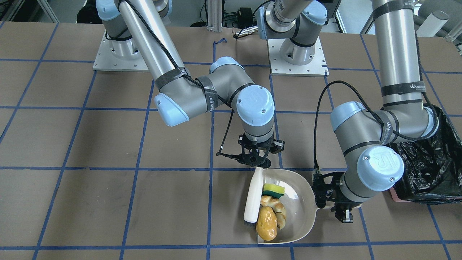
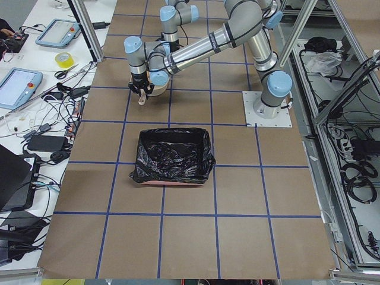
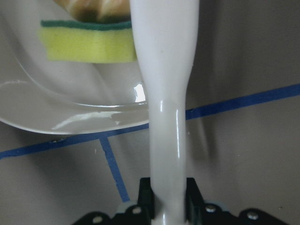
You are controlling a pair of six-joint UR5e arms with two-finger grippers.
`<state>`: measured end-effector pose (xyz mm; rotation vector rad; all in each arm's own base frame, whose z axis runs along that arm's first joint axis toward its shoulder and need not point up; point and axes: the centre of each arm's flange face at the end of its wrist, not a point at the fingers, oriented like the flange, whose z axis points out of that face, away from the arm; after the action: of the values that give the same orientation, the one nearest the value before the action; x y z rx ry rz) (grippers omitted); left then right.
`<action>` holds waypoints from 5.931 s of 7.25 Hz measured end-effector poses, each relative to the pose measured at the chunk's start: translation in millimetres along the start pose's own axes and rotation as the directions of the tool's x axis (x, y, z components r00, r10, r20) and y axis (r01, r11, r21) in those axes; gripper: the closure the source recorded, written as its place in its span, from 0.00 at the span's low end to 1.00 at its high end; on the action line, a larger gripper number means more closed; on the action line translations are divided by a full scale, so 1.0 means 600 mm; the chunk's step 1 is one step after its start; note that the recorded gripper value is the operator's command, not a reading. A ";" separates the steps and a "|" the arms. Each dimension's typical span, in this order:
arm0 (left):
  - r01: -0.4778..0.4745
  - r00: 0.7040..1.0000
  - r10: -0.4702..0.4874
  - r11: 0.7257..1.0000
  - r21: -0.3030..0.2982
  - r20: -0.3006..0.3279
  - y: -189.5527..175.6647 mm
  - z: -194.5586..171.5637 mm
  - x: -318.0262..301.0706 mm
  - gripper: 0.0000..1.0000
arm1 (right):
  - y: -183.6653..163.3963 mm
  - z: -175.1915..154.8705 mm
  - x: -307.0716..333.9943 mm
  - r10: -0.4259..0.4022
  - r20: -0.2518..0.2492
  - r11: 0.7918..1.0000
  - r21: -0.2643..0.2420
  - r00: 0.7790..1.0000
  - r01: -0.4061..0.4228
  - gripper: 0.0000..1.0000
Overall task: Sweep and dump trash into bin
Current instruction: 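Sweep the trash with the brush into the dustpan held by the left gripper, then lift the loaded dustpan with the left gripper while the right gripper withdraws the brush, then carry the dustpan over the black bin and tip it to dump the trash, then return the dustpan to the table with the left gripper while the right releases the brush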
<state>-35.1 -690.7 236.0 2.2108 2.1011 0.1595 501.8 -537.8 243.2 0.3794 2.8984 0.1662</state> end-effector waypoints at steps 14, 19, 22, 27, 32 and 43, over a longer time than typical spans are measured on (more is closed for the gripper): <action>0.033 0.996 -0.045 0.985 0.170 0.071 0.006 -0.069 0.009 1.00 | -0.204 -0.343 0.427 -0.145 -0.199 0.988 0.031 0.969 0.154 1.00; 0.149 0.987 -0.160 0.912 0.381 -0.004 0.154 -0.145 0.066 1.00 | -0.262 -0.335 0.812 -0.164 -0.190 0.986 -0.033 0.968 0.161 1.00; 0.127 0.991 -0.131 0.903 0.411 -0.018 0.283 -0.188 0.106 1.00 | -0.291 -0.270 0.864 -0.254 -0.190 0.967 -0.048 0.948 0.249 1.00; 0.078 0.997 -0.077 0.978 0.193 -0.013 0.588 -0.234 0.192 1.00 | -0.323 -0.222 0.910 -0.216 -0.187 0.976 -0.054 0.958 0.210 1.00; 0.118 0.987 -0.139 0.968 -0.220 -0.083 0.720 -0.311 0.249 1.00 | -0.326 -0.214 0.913 -0.215 -0.185 0.976 -0.063 0.959 0.206 0.84; -0.165 0.985 0.173 0.871 -0.463 -0.025 0.682 -0.336 0.165 1.00 | -0.275 -0.406 0.861 -0.168 -0.237 0.972 0.120 0.957 0.201 0.00</action>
<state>347.5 -614.8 492.8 2.0771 1.6313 0.5869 -80.3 -579.7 355.8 0.1147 3.1600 -0.0317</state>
